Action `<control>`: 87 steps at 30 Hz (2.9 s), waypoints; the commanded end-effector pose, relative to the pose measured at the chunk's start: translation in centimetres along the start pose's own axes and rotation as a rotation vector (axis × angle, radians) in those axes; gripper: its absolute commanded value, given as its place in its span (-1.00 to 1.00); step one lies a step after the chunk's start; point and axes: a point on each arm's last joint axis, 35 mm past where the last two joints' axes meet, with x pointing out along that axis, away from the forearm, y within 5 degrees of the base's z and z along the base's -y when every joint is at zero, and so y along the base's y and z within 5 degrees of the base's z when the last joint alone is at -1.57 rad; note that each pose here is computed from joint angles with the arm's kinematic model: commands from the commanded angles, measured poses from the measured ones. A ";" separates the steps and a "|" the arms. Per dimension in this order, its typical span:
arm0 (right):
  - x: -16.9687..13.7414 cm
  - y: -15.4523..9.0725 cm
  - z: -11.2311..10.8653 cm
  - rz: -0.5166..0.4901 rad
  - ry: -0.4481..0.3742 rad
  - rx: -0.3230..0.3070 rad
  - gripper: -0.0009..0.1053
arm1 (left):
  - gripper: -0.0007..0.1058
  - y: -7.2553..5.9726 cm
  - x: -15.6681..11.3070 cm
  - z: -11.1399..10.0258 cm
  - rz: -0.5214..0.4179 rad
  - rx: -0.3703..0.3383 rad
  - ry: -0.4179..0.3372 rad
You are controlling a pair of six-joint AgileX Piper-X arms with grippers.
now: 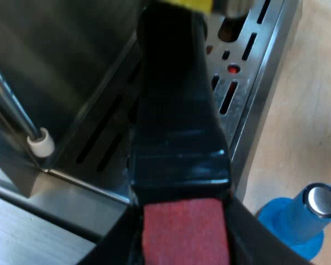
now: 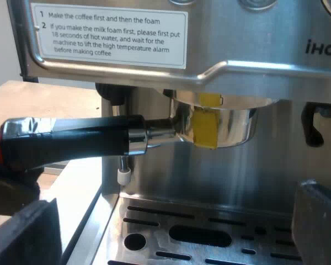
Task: Put the handle in the coffee machine
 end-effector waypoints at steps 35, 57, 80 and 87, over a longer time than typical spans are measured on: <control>0.3 -0.2 -0.4 -0.015 0.009 -0.022 0.64 | -0.98 0.0 -0.8 0.5 -0.041 0.033 -0.107; 0.3 -0.2 -0.4 -0.015 0.009 -0.022 0.64 | -0.98 0.9 0.1 -0.6 -0.051 0.016 -0.080; 0.3 -0.2 -0.4 -0.015 0.009 -0.022 0.64 | -0.98 -0.6 -1.9 2.1 -0.038 0.076 -0.125; 0.3 -0.2 -0.4 -0.015 0.009 -0.022 0.64 | -0.98 -0.8 -1.8 2.4 -0.077 0.084 -0.163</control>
